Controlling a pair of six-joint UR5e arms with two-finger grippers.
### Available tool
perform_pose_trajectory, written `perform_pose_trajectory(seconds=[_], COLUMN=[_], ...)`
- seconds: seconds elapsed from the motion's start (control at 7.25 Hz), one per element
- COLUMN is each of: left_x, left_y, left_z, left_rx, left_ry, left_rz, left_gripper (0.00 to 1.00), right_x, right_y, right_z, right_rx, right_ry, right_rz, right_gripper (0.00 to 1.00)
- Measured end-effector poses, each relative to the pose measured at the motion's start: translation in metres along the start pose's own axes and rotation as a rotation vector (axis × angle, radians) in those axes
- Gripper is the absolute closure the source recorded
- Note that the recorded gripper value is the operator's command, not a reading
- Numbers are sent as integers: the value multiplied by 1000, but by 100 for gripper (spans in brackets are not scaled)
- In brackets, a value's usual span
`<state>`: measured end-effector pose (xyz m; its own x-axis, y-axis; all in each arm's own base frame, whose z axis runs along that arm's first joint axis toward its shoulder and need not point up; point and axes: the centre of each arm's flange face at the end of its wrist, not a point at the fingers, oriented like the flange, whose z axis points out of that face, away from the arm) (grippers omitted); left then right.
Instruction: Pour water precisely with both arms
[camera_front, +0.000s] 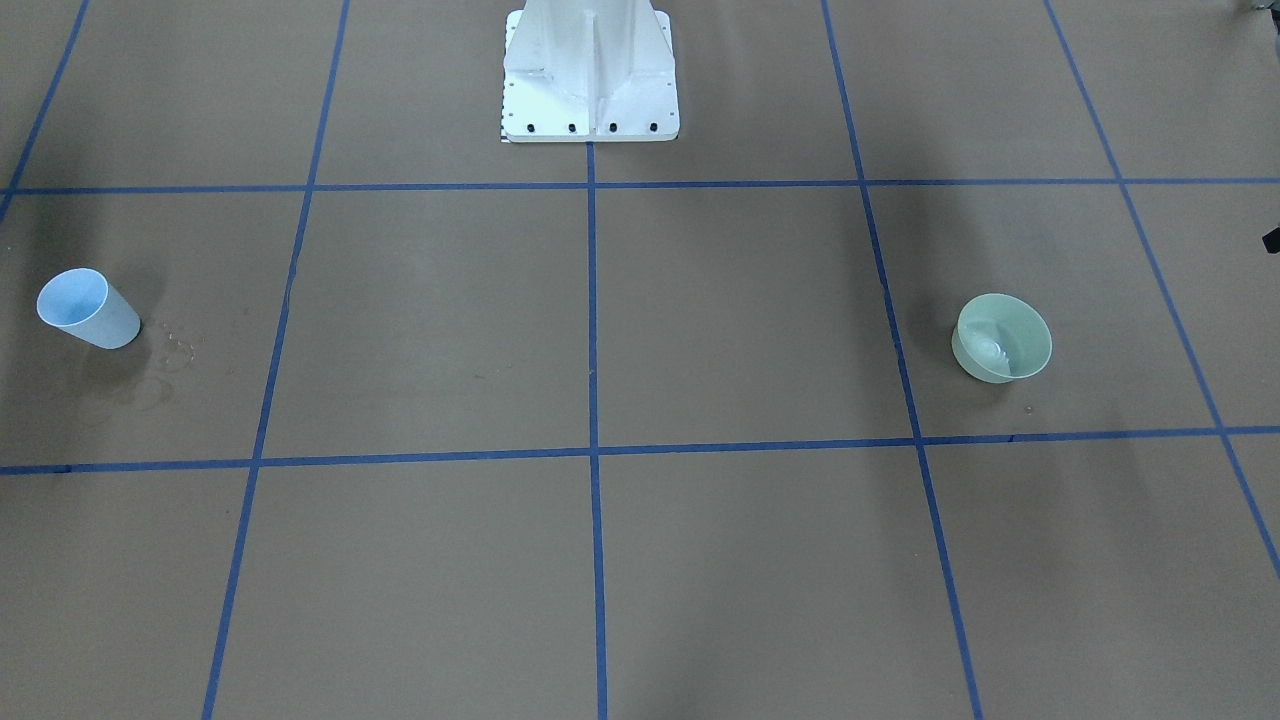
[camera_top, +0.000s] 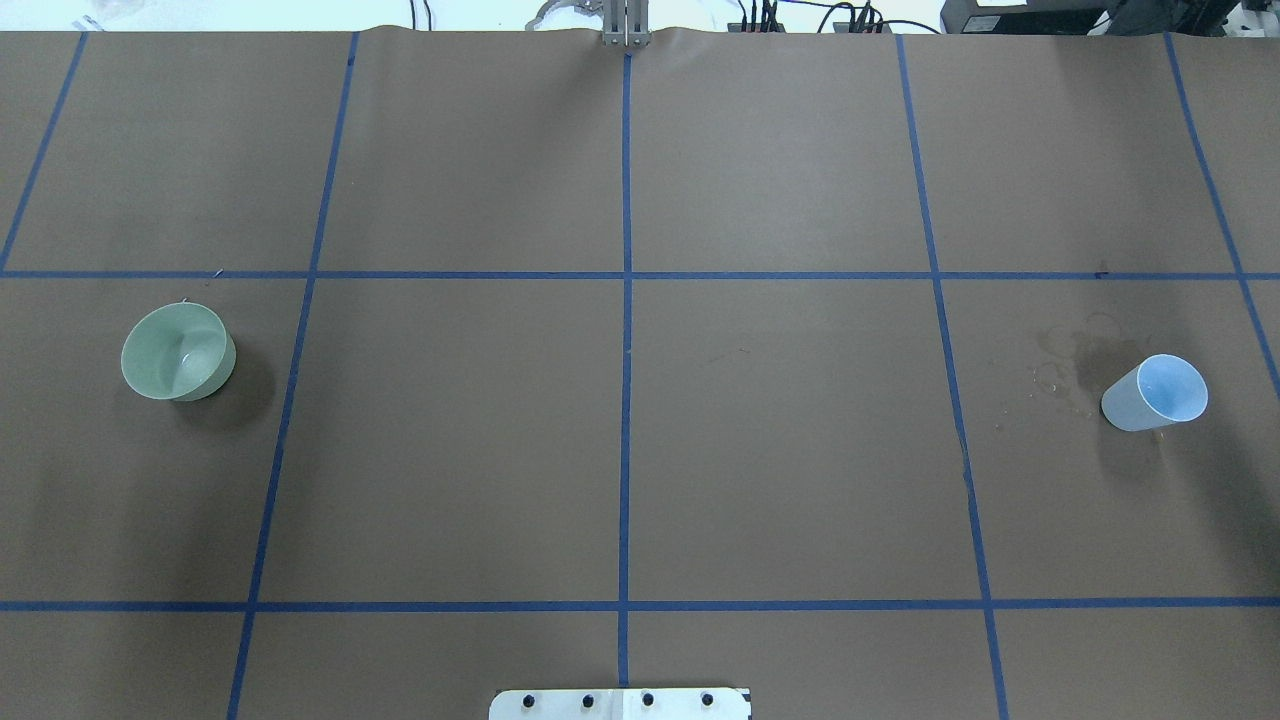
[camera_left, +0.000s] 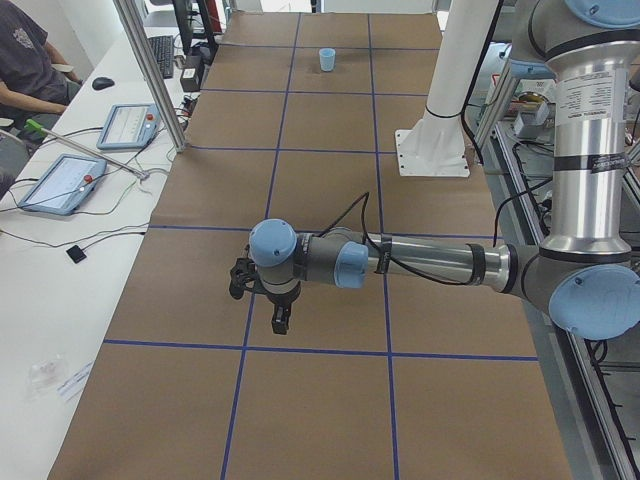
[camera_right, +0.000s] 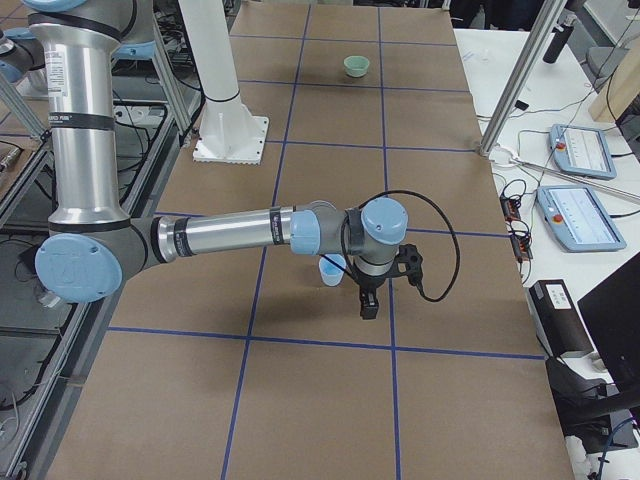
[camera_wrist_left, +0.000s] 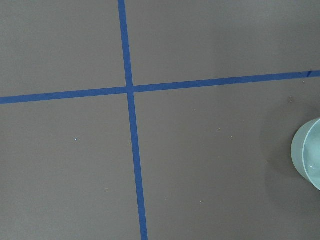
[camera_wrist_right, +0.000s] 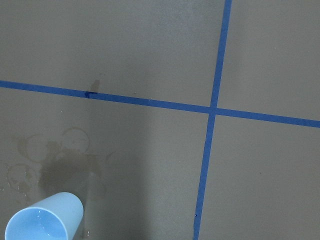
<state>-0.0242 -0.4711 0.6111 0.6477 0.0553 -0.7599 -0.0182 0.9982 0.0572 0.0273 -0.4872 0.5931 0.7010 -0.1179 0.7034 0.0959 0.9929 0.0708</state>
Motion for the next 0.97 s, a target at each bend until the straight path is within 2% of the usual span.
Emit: perform_pose_trajectory(seconds=[0.28,0.97], left_x=[2,10], left_y=[0,3], left_z=[-2,-9], left_rx=[5,24], left_ry=[1,0], left_rz=[-33,-20], left_gripper=[0,0], right_x=[-2,-4], right_y=[7,8], right_z=[-1,-2], right_rx=[6,8], right_ry=[1,-1], right_rz=[-6,-5], right_gripper=[1,1])
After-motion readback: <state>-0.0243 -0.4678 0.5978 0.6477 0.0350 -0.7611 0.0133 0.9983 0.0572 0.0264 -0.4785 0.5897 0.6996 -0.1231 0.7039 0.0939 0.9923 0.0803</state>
